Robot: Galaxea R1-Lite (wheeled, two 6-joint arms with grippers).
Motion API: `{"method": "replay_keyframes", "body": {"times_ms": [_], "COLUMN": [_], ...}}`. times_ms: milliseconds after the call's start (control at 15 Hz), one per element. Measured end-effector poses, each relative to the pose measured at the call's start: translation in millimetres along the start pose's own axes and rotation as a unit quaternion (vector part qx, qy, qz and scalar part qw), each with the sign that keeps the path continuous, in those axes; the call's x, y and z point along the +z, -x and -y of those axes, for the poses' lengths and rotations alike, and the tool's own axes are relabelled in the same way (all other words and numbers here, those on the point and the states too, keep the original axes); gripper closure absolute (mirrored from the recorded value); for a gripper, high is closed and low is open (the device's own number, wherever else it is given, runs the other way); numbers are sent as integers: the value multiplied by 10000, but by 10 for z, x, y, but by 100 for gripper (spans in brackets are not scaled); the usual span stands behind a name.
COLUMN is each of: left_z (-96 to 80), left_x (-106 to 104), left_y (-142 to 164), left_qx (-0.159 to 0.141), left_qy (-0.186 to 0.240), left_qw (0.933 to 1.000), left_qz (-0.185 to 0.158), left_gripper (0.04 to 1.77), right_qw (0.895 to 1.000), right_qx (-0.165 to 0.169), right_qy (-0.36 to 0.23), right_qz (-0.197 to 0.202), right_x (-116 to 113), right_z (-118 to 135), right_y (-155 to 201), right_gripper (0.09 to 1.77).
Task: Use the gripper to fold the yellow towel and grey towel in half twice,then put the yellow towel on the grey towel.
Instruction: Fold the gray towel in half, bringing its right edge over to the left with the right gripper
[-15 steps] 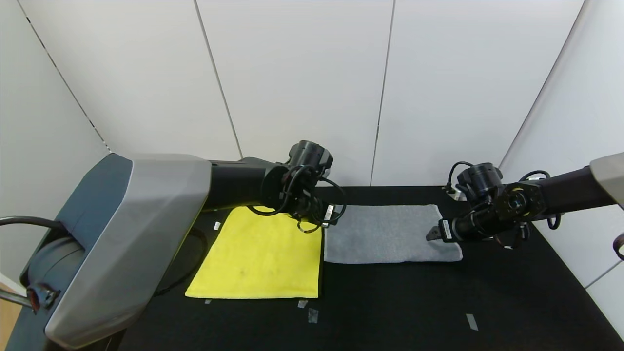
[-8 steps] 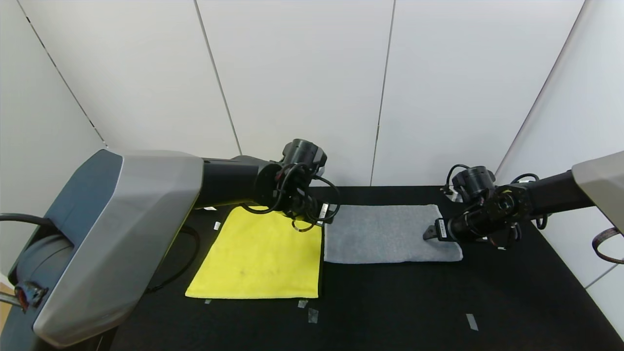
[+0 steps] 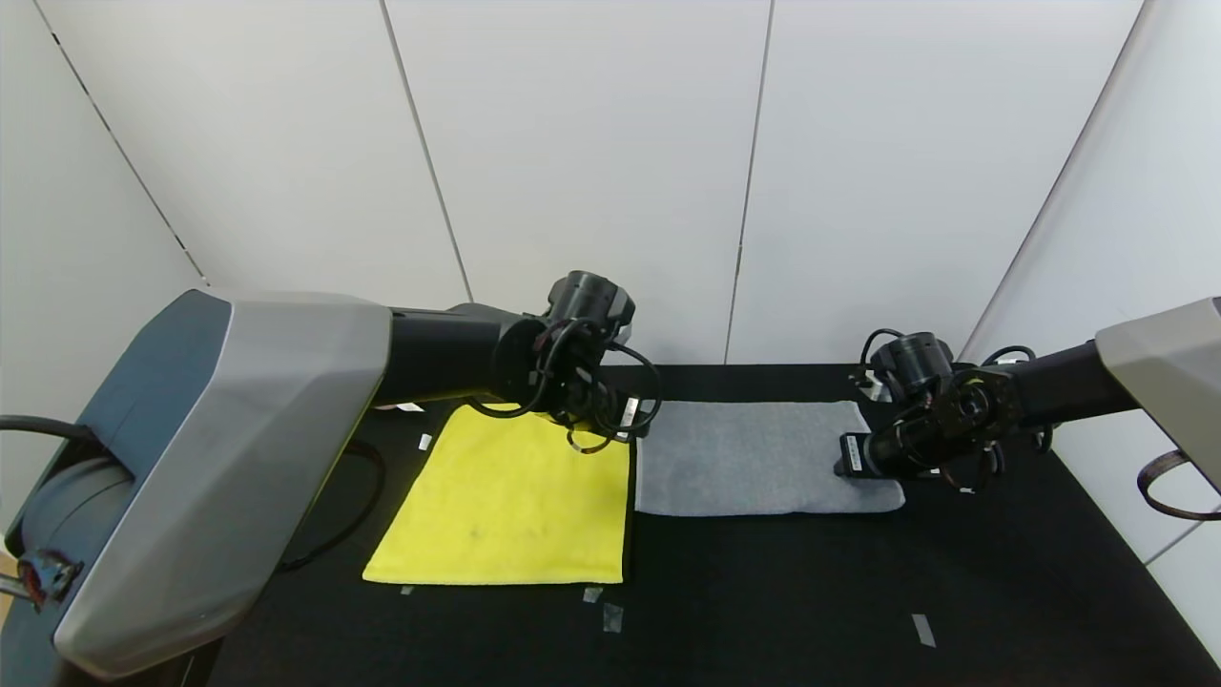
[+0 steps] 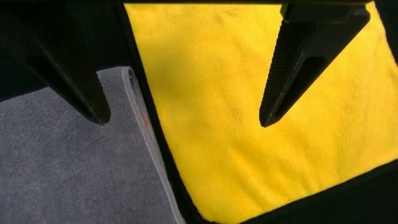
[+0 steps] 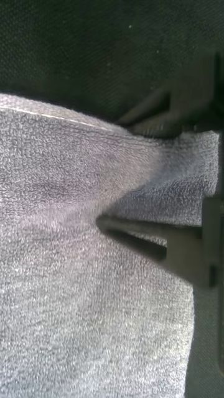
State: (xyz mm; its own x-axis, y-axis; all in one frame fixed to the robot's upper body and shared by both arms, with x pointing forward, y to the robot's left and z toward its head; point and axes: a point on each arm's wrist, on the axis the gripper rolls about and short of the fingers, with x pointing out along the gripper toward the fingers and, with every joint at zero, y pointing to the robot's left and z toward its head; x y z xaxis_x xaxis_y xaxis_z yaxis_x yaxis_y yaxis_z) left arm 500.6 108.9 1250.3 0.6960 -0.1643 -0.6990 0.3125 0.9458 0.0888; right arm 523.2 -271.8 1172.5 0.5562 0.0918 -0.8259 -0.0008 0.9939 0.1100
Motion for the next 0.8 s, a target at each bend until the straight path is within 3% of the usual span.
{"method": "replay_keyframes", "body": {"times_ms": [67, 133, 467, 800], "left_z": [1, 1, -14, -46], "left_x": [-2, -6, -11, -8], "left_y": [0, -1, 3, 5], "left_qx": [-4, -2, -4, 11], "left_qy": [1, -1, 6, 34], "left_qw": [10000, 10000, 10000, 10000], "left_qz": [-1, -10, -22, -26], "left_gripper": [10, 10, 10, 10], "right_qw": [10000, 10000, 10000, 9973], "right_qx": [5, 2, -27, -658], "right_qy": [2, 1, 20, 287], "right_qz": [-1, 2, 17, 137], "right_x": [0, 0, 12, 93], "right_z": [-2, -3, 1, 85], "right_y": [0, 2, 48, 176], "right_gripper": [153, 170, 170, 170]}}
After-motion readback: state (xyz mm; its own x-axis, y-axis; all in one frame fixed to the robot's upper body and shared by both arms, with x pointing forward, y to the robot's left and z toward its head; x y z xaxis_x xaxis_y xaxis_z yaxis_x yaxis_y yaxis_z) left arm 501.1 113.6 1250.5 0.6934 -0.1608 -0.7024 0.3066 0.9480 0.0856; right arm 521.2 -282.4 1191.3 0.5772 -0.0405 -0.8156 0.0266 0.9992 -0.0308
